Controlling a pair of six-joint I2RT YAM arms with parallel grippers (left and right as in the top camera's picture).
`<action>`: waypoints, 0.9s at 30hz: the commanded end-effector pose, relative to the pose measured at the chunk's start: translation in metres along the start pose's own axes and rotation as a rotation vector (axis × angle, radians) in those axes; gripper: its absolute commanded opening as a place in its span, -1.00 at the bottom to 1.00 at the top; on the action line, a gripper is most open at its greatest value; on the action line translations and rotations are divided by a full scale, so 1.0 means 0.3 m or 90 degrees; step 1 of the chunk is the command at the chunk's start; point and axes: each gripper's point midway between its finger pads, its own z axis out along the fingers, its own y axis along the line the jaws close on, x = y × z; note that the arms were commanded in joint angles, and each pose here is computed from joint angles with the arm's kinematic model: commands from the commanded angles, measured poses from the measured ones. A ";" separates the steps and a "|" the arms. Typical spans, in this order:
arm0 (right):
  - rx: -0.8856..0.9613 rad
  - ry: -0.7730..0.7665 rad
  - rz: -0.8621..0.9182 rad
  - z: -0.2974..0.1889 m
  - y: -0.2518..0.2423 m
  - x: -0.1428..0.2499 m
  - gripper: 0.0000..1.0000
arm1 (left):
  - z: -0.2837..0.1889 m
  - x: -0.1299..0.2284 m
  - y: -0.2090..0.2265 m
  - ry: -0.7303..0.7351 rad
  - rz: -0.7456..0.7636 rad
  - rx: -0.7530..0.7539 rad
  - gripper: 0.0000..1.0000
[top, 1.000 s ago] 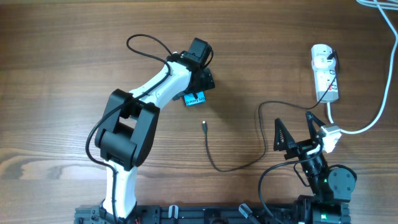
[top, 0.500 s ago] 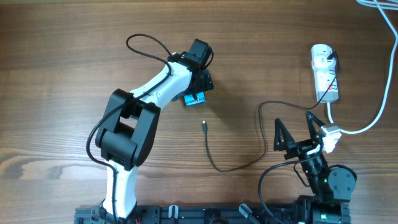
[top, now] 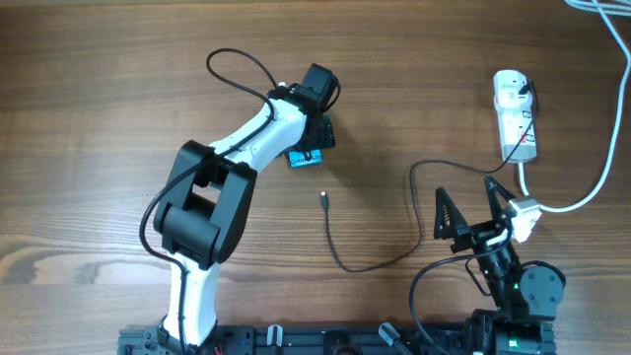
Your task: Plug charger to phone and switch on socket
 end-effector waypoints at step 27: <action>0.001 -0.009 0.005 -0.002 0.001 -0.009 1.00 | 0.136 0.114 0.023 0.085 0.049 -0.027 0.58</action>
